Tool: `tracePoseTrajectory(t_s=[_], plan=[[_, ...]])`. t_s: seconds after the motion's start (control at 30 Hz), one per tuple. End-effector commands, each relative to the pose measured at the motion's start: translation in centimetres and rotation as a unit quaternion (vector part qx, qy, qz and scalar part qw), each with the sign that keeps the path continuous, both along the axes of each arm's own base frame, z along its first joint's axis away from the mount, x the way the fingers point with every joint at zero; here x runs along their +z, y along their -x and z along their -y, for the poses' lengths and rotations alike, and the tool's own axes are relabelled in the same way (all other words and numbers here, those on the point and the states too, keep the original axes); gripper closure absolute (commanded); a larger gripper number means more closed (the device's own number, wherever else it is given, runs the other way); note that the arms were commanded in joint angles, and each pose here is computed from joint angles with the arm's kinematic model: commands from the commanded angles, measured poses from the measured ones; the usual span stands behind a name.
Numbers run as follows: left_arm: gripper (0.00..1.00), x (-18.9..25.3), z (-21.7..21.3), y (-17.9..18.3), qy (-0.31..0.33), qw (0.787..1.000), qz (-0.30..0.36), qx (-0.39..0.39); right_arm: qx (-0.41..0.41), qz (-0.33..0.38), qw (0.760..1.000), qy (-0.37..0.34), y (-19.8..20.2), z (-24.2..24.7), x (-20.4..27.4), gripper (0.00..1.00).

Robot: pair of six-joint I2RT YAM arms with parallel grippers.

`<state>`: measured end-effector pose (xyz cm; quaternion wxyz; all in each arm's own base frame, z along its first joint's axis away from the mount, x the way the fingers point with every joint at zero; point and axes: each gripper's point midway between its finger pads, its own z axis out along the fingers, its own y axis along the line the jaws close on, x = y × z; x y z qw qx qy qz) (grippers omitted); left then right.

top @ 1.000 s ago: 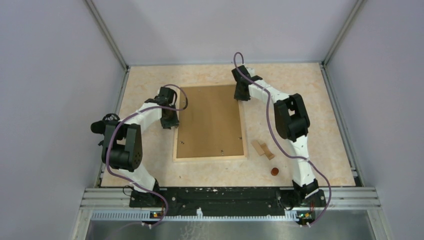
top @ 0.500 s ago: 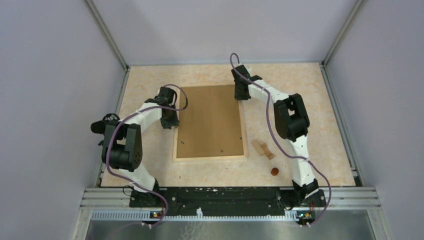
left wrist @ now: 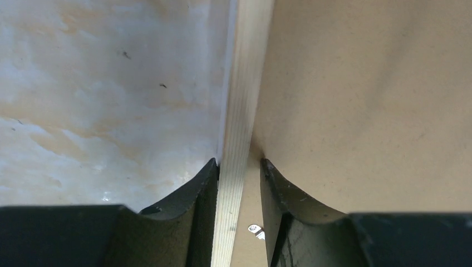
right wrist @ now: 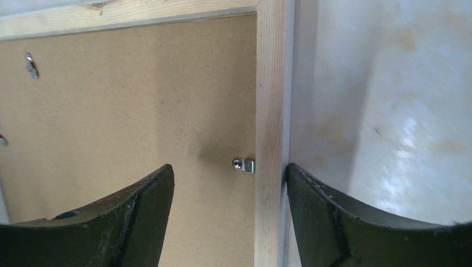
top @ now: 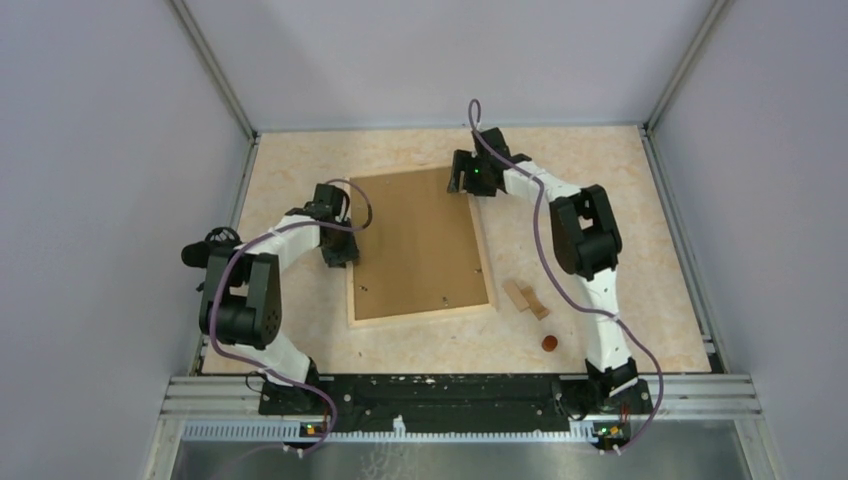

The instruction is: Put the photo into the frame

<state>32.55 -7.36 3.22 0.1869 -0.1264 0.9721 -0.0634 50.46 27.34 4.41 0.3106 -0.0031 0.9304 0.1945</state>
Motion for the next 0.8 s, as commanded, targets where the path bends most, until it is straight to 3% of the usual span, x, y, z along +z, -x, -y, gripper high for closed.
tracePoseTrajectory(t_s=[0.0,0.23,0.4,0.5,0.6,0.77], plan=[[0.61,-1.2,3.4,4.3,0.069,0.996,-0.055,-0.011,0.081,0.014,0.991,-0.104,-1.2,-6.7,2.1,0.28],[0.59,-0.9,6.8,6.5,0.085,0.995,-0.052,-0.023,0.098,0.047,0.978,-0.179,-4.9,-10.5,2.6,0.23],[0.57,-0.8,10.4,8.9,0.119,0.990,-0.060,-0.035,0.118,0.064,0.967,-0.216,-6.9,-12.6,6.9,0.16],[0.50,0.6,10.9,9.5,0.128,0.991,-0.022,-0.032,0.087,0.049,0.980,-0.173,-6.0,-10.0,10.6,0.10],[0.33,2.8,9.8,9.1,0.117,0.992,0.033,-0.027,0.039,0.064,0.993,-0.088,-2.6,-4.7,16.2,0.05],[0.08,9.3,8.9,6.5,0.103,0.981,0.156,-0.056,-0.060,0.048,0.996,0.041,6.4,4.1,16.4,0.01]])
